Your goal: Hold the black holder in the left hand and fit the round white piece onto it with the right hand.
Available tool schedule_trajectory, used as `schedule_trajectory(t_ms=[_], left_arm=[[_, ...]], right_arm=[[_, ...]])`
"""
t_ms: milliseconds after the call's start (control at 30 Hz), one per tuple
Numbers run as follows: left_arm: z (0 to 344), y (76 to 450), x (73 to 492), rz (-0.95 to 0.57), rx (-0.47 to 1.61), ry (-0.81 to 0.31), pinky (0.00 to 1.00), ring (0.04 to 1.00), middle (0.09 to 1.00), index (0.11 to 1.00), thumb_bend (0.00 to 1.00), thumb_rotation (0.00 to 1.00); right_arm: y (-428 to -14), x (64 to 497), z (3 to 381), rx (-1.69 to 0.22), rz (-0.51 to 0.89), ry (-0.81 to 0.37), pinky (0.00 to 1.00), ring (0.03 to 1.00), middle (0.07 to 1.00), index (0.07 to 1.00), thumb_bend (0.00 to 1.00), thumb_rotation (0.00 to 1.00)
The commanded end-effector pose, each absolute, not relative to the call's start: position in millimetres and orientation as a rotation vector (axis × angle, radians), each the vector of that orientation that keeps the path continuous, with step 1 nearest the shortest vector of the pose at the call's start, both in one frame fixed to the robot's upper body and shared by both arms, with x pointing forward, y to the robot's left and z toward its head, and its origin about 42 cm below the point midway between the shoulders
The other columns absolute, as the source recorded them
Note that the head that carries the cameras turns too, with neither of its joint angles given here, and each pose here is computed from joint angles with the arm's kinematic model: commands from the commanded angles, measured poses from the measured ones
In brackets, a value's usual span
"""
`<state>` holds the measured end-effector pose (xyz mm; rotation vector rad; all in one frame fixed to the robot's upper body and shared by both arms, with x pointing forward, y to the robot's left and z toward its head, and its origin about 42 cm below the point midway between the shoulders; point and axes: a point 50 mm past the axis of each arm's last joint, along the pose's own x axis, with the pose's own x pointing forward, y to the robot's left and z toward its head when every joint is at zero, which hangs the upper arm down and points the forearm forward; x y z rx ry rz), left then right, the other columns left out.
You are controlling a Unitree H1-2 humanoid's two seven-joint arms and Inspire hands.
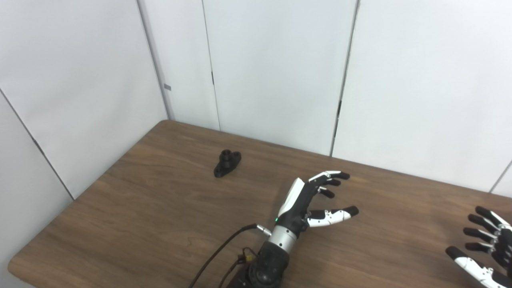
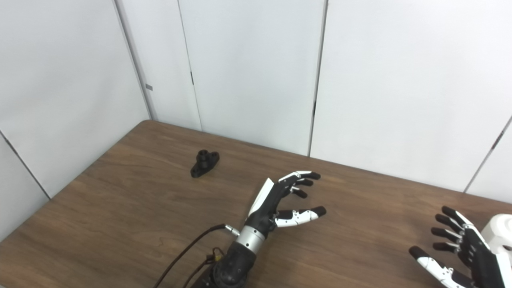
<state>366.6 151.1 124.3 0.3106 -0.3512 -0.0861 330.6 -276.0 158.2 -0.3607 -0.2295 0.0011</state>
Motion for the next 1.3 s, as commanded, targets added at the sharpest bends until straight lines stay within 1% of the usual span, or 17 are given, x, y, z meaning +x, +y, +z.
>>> schedule_trajectory(t_ms=[0, 67, 133, 233, 300, 333, 367, 400, 467, 533, 667, 733, 833, 1000, 1100, 1167, 1267], left_arm=[[128.6, 150.4, 370.0, -0.076, 0.302, -0.398, 0.62, 0.763, 0.823, 0.739, 0.77, 0.26], [130.9, 152.5, 370.5, -0.068, 0.300, -0.413, 0.59, 0.741, 0.816, 0.738, 0.77, 0.25], [135.1, 155.2, 370.9, -0.062, 0.305, -0.423, 0.52, 0.689, 0.798, 0.735, 0.75, 0.23], [141.9, 160.3, 371.3, -0.050, 0.330, -0.428, 0.48, 0.641, 0.782, 0.729, 0.75, 0.23], [145.7, 166.0, 372.0, -0.042, 0.332, -0.441, 0.47, 0.619, 0.763, 0.716, 0.72, 0.14], [147.5, 168.7, 372.2, -0.034, 0.335, -0.446, 0.47, 0.615, 0.759, 0.713, 0.72, 0.12], [149.6, 172.0, 372.2, -0.011, 0.337, -0.448, 0.47, 0.631, 0.761, 0.707, 0.72, 0.10], [152.4, 175.8, 372.2, 0.019, 0.346, -0.453, 0.49, 0.688, 0.781, 0.690, 0.74, 0.07], [159.9, 184.3, 371.9, 0.070, 0.358, -0.463, 0.52, 0.751, 0.807, 0.670, 0.73, 0.08], [167.8, 195.8, 371.5, 0.096, 0.367, -0.475, 0.52, 0.753, 0.813, 0.664, 0.73, 0.08], [177.0, 214.3, 372.0, 0.102, 0.388, -0.489, 0.50, 0.717, 0.774, 0.653, 0.75, 0.09], [180.7, 222.1, 370.9, 0.106, 0.405, -0.491, 0.51, 0.719, 0.767, 0.649, 0.76, 0.10], [186.7, 232.0, 368.6, 0.107, 0.434, -0.485, 0.52, 0.723, 0.762, 0.645, 0.75, 0.11], [195.0, 249.7, 365.1, 0.122, 0.465, -0.478, 0.55, 0.723, 0.761, 0.627, 0.75, 0.08], [201.8, 264.0, 364.0, 0.165, 0.513, -0.480, 0.57, 0.728, 0.768, 0.625, 0.77, 0.09], [206.3, 272.6, 363.3, 0.184, 0.549, -0.484, 0.62, 0.763, 0.795, 0.640, 0.77, 0.11], [211.6, 289.2, 362.5, 0.223, 0.606, -0.485, 0.68, 0.789, 0.814, 0.654, 0.78, 0.14]], right_arm=[[-276.3, 337.6, 177.1, -0.377, -0.006, -0.326, 0.59, 0.719, 0.801, 0.849, 0.57, 0.29], [-276.3, 337.7, 177.8, -0.383, -0.009, -0.325, 0.58, 0.718, 0.802, 0.850, 0.57, 0.29], [-276.3, 337.7, 178.7, -0.381, -0.009, -0.326, 0.57, 0.715, 0.802, 0.848, 0.56, 0.26], [-276.7, 337.4, 179.3, -0.376, -0.010, -0.325, 0.57, 0.712, 0.800, 0.846, 0.55, 0.25], [-276.7, 337.0, 180.0, -0.375, -0.013, -0.320, 0.57, 0.711, 0.799, 0.843, 0.56, 0.25], [-276.9, 336.8, 180.3, -0.376, -0.014, -0.319, 0.57, 0.710, 0.799, 0.843, 0.56, 0.25], [-277.2, 336.7, 180.3, -0.375, -0.013, -0.320, 0.57, 0.711, 0.799, 0.842, 0.56, 0.26], [-277.6, 336.7, 180.3, -0.374, -0.013, -0.319, 0.56, 0.711, 0.799, 0.841, 0.56, 0.26], [-278.2, 336.8, 180.4, -0.375, -0.014, -0.314, 0.56, 0.705, 0.798, 0.840, 0.56, 0.27], [-278.5, 336.9, 180.3, -0.374, -0.014, -0.310, 0.55, 0.701, 0.798, 0.839, 0.56, 0.28], [-279.2, 337.9, 179.2, -0.374, -0.011, -0.314, 0.54, 0.697, 0.799, 0.837, 0.56, 0.27], [-279.1, 337.7, 179.6, -0.367, -0.012, -0.306, 0.54, 0.697, 0.800, 0.838, 0.57, 0.30], [-279.8, 337.5, 180.8, -0.369, -0.016, -0.301, 0.54, 0.696, 0.799, 0.839, 0.59, 0.32], [-280.9, 336.7, 183.7, -0.361, -0.015, -0.301, 0.53, 0.685, 0.796, 0.833, 0.58, 0.30], [-281.6, 338.0, 183.6, -0.368, -0.012, -0.312, 0.52, 0.679, 0.790, 0.828, 0.59, 0.31], [-281.7, 338.8, 183.4, -0.369, -0.010, -0.315, 0.52, 0.677, 0.791, 0.826, 0.59, 0.32], [-280.3, 339.2, 183.3, -0.370, -0.006, -0.310, 0.52, 0.673, 0.790, 0.824, 0.59, 0.33]])
